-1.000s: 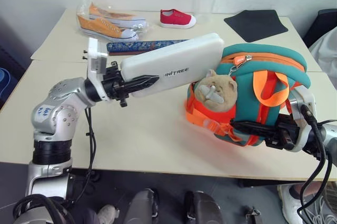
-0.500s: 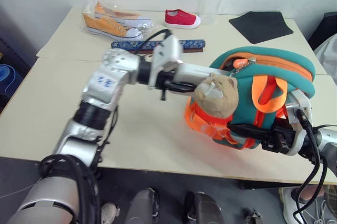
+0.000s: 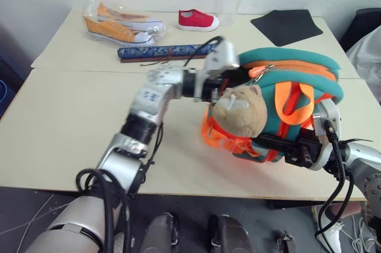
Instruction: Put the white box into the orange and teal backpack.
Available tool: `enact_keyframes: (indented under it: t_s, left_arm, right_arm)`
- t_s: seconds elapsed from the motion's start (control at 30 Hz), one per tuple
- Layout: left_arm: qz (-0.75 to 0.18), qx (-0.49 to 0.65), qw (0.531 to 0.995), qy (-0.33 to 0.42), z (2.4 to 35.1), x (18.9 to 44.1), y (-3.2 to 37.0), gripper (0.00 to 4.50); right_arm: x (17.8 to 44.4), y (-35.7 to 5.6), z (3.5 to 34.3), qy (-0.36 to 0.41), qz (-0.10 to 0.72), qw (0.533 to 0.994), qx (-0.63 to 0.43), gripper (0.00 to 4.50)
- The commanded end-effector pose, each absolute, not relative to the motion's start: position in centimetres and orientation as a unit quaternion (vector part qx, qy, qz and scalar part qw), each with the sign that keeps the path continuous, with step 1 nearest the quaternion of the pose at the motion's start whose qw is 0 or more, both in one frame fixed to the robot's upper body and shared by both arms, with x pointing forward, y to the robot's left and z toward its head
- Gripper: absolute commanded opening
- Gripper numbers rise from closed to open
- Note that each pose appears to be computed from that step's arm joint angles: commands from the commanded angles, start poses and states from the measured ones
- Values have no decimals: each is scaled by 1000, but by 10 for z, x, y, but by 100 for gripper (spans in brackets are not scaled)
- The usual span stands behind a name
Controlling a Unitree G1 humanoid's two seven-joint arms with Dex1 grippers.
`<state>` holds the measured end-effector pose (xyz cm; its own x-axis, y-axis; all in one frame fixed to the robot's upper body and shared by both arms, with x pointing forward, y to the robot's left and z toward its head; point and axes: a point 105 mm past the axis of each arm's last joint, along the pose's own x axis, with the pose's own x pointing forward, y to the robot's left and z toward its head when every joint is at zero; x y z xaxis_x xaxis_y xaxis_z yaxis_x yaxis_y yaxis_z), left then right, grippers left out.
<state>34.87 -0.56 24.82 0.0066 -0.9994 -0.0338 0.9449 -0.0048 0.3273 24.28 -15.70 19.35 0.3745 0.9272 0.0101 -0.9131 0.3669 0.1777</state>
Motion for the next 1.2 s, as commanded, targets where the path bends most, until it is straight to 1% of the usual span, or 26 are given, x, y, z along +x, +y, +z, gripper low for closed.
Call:
enact_keyframes:
  t_s: [0.03, 0.13, 0.2, 0.3, 0.37, 0.5, 0.63, 0.73, 0.83, 0.97, 1.0, 1.07, 1.1, 1.17, 1.2]
  left_arm:
    - [-702, 149, 680, -151, 267, 336, 46, 446]
    - [-725, 171, 658, -112, 254, 321, 77, 446]
    - [-734, 177, 647, -106, 252, 310, 83, 446]
    - [-736, 169, 639, -147, 259, 295, 69, 446]
    - [-729, 167, 643, -166, 260, 292, 59, 446]
    - [-715, 127, 658, -200, 265, 290, 37, 446]
    - [-711, 114, 661, -212, 260, 286, 23, 446]
    - [-702, 104, 671, -215, 259, 290, 19, 383]
    - [-682, 129, 690, -204, 250, 299, 19, 293]
    - [-666, 126, 707, -204, 252, 307, 23, 185]
    - [-664, 124, 709, -203, 252, 308, 25, 165]
    - [-673, 128, 700, -200, 249, 304, 26, 128]
    - [-674, 113, 702, -200, 251, 303, 30, 106]
    - [-655, 69, 726, -198, 262, 310, 46, 84]
    - [-632, 50, 747, -199, 269, 318, 57, 84]
  right_arm:
    - [242, -155, 199, 24, 555, 829, 69, 0]
    - [243, -155, 199, 21, 552, 831, 71, 0]
    - [244, -155, 198, 20, 551, 831, 71, 0]
    - [246, -153, 197, 22, 554, 830, 71, 0]
    - [248, -151, 197, 22, 558, 827, 71, 0]
    - [248, -147, 200, 25, 571, 818, 68, 0]
    - [248, -146, 204, 22, 572, 818, 66, 0]
    - [247, -146, 202, 22, 571, 818, 66, 0]
    - [247, -146, 202, 17, 565, 822, 66, 0]
    - [247, -146, 205, 6, 557, 828, 67, 0]
    - [247, -147, 205, 3, 553, 830, 67, 0]
    - [246, -149, 206, -2, 545, 835, 73, 0]
    - [245, -151, 210, -13, 538, 838, 88, 0]
    - [246, -159, 226, -52, 518, 843, 134, 0]
    - [246, -164, 231, -64, 508, 846, 149, 0]
